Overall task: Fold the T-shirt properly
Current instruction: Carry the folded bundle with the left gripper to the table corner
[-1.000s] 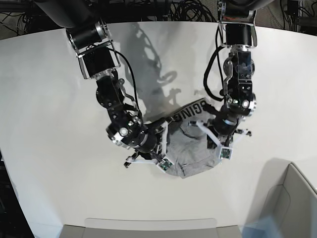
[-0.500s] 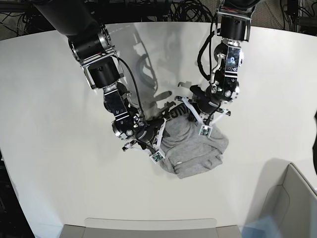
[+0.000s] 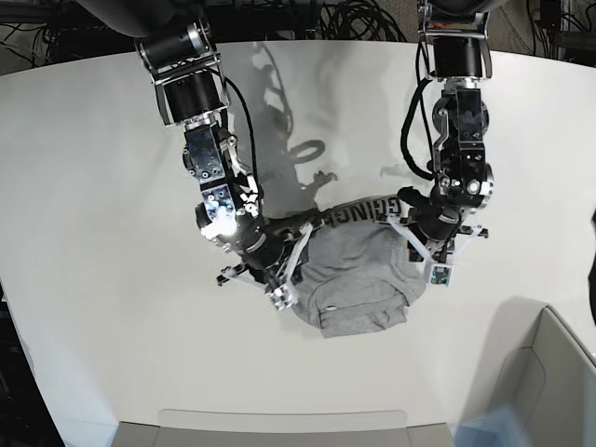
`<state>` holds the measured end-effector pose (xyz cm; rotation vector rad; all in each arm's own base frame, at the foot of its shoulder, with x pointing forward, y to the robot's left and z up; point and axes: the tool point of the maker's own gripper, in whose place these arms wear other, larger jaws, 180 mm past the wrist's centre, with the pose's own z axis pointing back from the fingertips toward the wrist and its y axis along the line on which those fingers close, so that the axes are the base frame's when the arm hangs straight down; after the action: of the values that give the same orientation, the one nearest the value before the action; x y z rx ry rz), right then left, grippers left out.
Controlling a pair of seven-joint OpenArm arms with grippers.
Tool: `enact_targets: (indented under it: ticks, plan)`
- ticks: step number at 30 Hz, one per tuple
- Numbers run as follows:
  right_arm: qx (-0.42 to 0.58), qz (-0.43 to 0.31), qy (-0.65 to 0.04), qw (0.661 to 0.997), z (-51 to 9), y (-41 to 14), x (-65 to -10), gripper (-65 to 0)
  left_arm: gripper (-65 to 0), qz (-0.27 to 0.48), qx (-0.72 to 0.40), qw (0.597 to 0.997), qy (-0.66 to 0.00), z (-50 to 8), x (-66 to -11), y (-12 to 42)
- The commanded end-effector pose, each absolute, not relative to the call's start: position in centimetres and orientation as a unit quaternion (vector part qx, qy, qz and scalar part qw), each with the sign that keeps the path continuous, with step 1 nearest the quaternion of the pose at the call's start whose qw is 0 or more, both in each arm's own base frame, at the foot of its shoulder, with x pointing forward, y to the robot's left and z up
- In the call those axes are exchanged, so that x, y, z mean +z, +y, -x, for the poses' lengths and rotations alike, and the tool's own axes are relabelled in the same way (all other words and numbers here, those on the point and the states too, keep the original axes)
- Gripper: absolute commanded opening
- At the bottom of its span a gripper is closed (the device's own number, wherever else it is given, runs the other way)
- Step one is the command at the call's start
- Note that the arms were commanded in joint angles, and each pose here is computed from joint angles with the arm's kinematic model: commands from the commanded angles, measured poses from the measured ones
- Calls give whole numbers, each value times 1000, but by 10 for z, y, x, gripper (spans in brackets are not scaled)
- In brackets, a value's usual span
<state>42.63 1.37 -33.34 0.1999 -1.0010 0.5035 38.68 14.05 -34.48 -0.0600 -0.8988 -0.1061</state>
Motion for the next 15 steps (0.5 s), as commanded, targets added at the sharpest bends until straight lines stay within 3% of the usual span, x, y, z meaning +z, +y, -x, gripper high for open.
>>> enact_targets:
  ticks: [1, 6, 12, 15]
  plan:
    - [219, -90, -511, 826, -436, 4, -307, -627, -650, 42, -62, 892, -447, -395, -337, 126]
    - [178, -74, -540, 819, -415, -27, -289, -627, -650, 79, -70, 874, -474, -421, -336, 87]
    - [160, -29, -498, 852, -383, -77, -305, -627, -650, 112, -51, 865, -487, -432, -358, 63]
    - [158, -19, -489, 858, -366, -89, -312, -627, -650, 115, -47, 879, -459, -436, -381, 62]
